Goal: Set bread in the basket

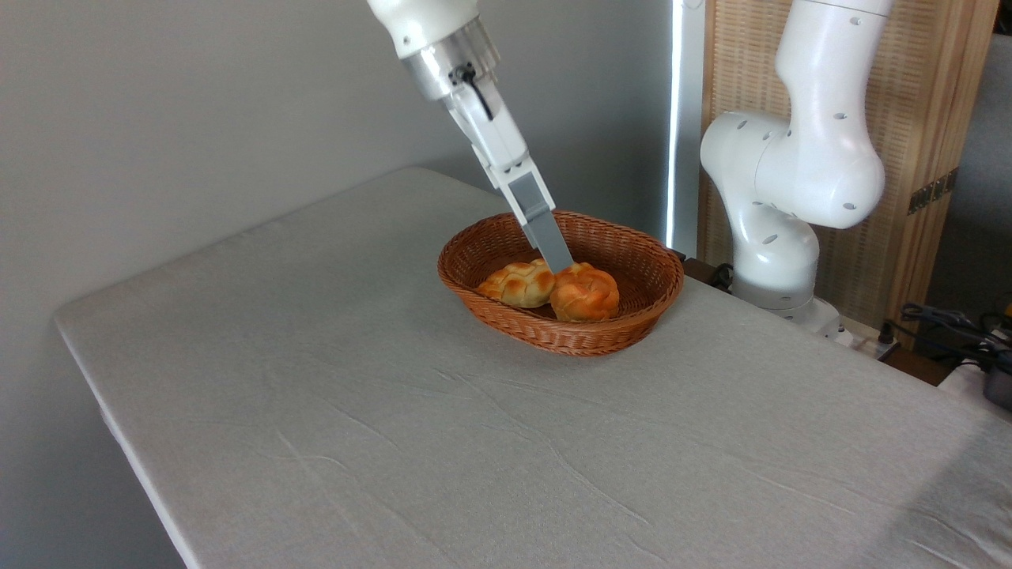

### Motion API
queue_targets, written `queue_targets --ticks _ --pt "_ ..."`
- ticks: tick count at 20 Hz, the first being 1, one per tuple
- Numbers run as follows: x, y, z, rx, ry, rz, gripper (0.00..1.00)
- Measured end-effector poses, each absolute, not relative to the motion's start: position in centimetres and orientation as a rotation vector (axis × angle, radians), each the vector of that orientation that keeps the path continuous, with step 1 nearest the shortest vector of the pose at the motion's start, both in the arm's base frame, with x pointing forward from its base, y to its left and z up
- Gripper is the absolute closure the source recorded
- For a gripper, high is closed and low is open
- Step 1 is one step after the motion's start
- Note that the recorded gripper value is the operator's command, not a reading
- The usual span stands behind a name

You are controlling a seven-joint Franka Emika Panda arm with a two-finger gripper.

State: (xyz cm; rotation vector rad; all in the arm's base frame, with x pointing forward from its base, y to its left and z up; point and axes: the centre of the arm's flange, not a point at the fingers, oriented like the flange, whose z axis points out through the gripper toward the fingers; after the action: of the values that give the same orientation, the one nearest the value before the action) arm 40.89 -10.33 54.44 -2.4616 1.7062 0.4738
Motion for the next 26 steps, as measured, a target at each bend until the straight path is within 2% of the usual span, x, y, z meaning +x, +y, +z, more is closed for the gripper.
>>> queue_targets --ticks 4,7,9,13,17,26 --pt "43.7 -7.6 58.5 -2.531 1.647 0.312 0.0" --pt "47.8 -6.1 61.4 -2.686 1.595 0.146 0.0" --pt "50.7 -4.5 62.4 -2.793 1.521 0.066 0.0" --pt "53.9 -3.8 62.7 -2.914 1.308 -0.036 0.0" --pt "54.9 -4.2 63.4 -2.916 1.235 -0.145 0.0" --pt "55.0 -4.4 62.7 -2.922 1.241 -0.111 0.0"
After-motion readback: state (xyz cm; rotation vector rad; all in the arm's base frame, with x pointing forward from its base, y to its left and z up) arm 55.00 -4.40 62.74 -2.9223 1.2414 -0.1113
